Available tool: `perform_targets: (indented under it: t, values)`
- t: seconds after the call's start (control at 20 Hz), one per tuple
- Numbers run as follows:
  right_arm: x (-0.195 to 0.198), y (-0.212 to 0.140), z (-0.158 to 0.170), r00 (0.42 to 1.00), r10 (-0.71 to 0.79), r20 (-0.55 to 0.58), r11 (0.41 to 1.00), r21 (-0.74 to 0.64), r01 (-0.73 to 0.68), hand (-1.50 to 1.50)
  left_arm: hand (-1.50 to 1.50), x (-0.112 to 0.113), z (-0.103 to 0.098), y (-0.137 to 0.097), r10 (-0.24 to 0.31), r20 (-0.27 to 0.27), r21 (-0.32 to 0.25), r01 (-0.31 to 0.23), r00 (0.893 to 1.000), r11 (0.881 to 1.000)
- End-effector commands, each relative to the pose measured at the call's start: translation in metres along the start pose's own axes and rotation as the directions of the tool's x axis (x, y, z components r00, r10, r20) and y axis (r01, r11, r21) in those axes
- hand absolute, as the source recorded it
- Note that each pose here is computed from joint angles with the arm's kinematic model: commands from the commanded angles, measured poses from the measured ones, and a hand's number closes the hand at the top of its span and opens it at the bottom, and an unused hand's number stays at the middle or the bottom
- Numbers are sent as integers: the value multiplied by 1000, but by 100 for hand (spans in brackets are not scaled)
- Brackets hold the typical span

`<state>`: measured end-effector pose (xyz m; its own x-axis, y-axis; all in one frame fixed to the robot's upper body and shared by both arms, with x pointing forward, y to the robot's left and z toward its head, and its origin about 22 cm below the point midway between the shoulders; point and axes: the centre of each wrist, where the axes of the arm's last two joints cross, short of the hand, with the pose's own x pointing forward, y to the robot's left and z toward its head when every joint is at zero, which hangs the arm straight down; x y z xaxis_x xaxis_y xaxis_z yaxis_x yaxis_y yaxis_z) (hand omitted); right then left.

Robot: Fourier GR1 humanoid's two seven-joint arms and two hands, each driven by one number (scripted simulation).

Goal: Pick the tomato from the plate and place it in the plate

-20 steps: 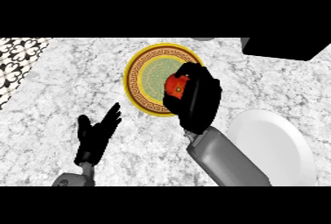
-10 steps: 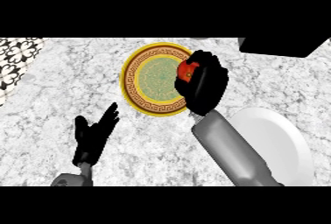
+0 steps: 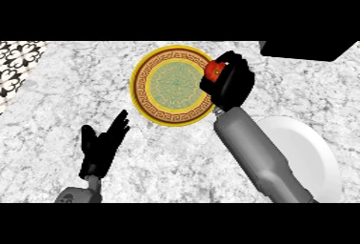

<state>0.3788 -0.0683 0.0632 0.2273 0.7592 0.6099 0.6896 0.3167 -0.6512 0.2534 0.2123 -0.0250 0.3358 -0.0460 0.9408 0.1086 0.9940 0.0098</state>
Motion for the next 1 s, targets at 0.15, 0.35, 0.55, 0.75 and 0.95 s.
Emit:
perform_targets:
  t: [0.15,0.35,0.55,0.75,0.95]
  values:
    - [-15,23,-5,957,56,-284,983,182,-3,-150,0,4,-5,-4,-2,-9,-11,2,1000,1000]
    - [-18,27,-5,965,-71,-251,981,156,113,-150,0,-4,-1,1,-10,3,-18,10,1000,1000]
    - [-16,25,-1,951,-236,-202,965,62,253,-150,0,3,-1,2,-10,10,-22,10,1000,1000]
    - [-7,20,-1,907,-381,-179,924,-46,379,-150,0,-8,2,3,1,-7,4,-1,1000,1000]
    - [-13,20,10,867,-443,-228,896,-75,438,-150,0,-5,0,12,5,-13,19,-5,1000,1000]
